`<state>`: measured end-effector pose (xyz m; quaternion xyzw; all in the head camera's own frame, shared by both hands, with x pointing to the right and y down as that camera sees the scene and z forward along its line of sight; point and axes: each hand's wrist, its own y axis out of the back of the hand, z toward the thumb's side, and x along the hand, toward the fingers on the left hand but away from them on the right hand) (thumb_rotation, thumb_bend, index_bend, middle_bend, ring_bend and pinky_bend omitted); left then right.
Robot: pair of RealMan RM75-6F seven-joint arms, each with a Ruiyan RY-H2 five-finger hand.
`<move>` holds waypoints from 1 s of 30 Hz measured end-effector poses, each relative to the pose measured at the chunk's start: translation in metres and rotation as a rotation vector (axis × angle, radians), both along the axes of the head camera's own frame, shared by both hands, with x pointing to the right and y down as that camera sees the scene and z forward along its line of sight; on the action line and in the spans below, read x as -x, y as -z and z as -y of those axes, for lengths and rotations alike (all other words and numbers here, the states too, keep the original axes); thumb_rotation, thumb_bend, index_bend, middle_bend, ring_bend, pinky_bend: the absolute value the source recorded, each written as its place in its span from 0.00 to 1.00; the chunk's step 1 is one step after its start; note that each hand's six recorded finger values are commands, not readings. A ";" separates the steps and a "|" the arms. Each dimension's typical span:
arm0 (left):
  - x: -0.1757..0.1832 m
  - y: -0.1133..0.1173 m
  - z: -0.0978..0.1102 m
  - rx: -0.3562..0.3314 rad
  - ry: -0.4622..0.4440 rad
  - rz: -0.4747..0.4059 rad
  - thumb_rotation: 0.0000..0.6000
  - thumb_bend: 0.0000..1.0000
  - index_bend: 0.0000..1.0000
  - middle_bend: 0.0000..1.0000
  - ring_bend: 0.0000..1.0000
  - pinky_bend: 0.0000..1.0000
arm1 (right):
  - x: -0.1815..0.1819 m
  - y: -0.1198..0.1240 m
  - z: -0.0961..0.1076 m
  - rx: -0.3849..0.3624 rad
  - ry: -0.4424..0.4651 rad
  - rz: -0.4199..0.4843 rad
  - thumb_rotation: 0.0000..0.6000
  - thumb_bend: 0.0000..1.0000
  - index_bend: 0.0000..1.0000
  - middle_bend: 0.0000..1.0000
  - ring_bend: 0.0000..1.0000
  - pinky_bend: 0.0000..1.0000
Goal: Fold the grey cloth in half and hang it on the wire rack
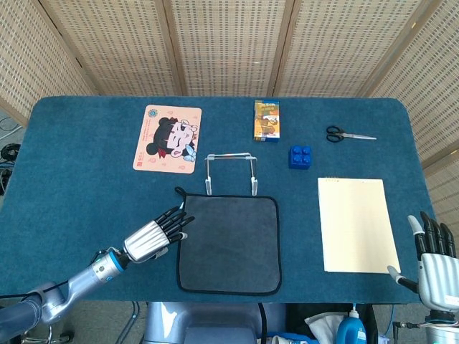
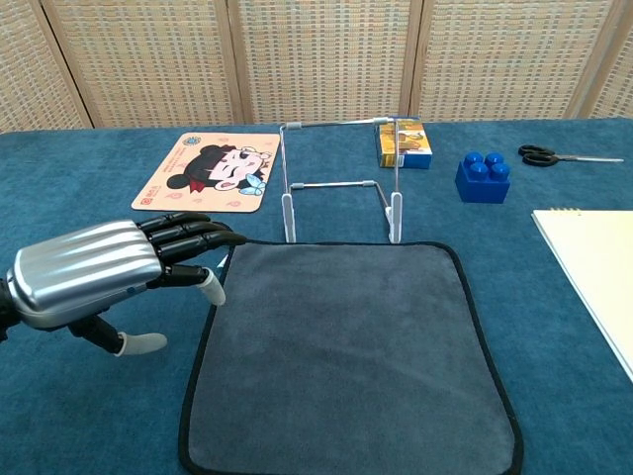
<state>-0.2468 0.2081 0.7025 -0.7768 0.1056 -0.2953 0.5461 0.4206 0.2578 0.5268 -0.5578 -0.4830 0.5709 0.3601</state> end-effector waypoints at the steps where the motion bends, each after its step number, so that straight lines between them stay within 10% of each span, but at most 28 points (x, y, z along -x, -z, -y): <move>1: -0.001 -0.002 -0.001 0.003 0.000 0.000 1.00 0.30 0.32 0.00 0.00 0.00 | 0.000 0.000 0.000 0.000 -0.001 0.002 1.00 0.00 0.00 0.00 0.00 0.00; 30: -0.013 -0.031 -0.001 -0.008 0.045 0.026 1.00 0.31 0.33 0.00 0.00 0.00 | -0.004 0.001 0.000 0.005 -0.010 0.019 1.00 0.00 0.00 0.00 0.00 0.00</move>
